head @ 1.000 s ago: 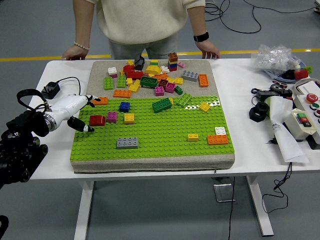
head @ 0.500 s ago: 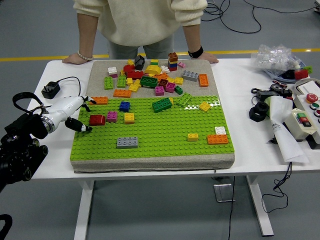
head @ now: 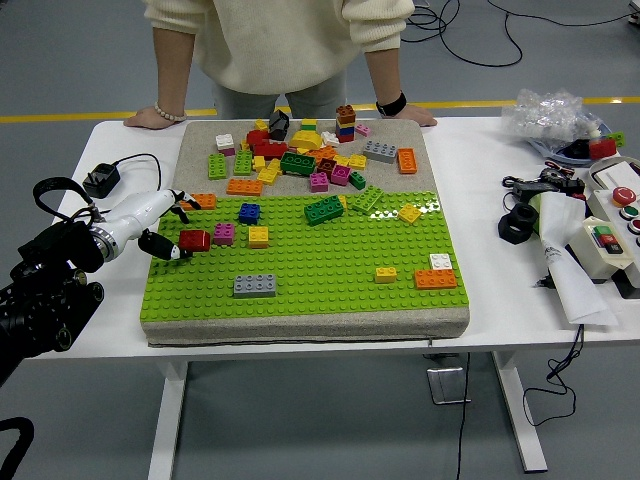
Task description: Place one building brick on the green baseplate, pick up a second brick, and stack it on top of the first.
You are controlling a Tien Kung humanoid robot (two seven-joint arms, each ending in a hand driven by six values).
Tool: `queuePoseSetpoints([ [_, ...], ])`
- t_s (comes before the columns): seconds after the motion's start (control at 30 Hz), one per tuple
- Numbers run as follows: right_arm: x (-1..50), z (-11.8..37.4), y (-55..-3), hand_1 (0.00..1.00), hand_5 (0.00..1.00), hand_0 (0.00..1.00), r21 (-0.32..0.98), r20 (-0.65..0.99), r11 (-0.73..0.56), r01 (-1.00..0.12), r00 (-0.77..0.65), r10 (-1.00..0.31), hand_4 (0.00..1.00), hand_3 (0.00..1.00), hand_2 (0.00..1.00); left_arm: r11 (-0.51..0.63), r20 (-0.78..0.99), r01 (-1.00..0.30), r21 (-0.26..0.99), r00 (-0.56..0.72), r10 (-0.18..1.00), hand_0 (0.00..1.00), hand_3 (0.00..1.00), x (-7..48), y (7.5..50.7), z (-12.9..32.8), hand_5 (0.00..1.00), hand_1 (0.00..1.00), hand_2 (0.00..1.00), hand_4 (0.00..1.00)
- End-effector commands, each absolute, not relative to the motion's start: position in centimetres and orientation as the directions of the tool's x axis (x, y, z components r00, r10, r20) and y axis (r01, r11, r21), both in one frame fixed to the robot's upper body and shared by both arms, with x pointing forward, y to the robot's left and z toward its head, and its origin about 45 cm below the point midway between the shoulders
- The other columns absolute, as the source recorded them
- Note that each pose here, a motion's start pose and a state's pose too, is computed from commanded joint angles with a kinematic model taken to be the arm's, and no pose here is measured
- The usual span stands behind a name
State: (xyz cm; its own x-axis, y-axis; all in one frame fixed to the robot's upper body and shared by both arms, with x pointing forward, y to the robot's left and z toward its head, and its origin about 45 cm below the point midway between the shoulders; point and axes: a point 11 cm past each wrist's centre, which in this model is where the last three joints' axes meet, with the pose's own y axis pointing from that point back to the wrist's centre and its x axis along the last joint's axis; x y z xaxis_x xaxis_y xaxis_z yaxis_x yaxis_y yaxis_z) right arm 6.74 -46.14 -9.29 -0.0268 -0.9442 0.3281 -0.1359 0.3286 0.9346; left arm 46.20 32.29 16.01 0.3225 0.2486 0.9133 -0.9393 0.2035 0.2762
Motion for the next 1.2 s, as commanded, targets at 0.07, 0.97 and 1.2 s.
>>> queuePoseSetpoints([
  [0.07, 6.8, -9.3, -46.1, 0.693, 0.685, 0.76, 0.935, 0.328, 0.328, -0.137, -0.027, -0.944, 0.947, 0.697, 0.738, 0.201, 0.912, -0.938, 0.282, 0.327, 0.248, 0.818, 0.711, 46.3, 32.3, 15.9, 0.106, 0.72, 0.581, 0.913],
  [0.97, 6.9, -9.3, -46.0, 0.692, 0.685, 0.76, 0.936, 0.325, 0.325, -0.138, -0.023, -0.945, 0.947, 0.696, 0.735, 0.175, 0.888, -0.935, 0.309, 0.349, 0.299, 0.802, 0.551, 46.5, 32.7, 15.2, 0.13, 0.675, 0.543, 0.766],
  [1.2, 7.0, -9.3, -46.0, 0.692, 0.685, 0.761, 0.935, 0.325, 0.325, -0.14, -0.023, -0.945, 0.947, 0.695, 0.736, 0.175, 0.882, -0.932, 0.317, 0.357, 0.308, 0.788, 0.521, 46.3, 32.8, 14.9, 0.132, 0.646, 0.536, 0.726],
])
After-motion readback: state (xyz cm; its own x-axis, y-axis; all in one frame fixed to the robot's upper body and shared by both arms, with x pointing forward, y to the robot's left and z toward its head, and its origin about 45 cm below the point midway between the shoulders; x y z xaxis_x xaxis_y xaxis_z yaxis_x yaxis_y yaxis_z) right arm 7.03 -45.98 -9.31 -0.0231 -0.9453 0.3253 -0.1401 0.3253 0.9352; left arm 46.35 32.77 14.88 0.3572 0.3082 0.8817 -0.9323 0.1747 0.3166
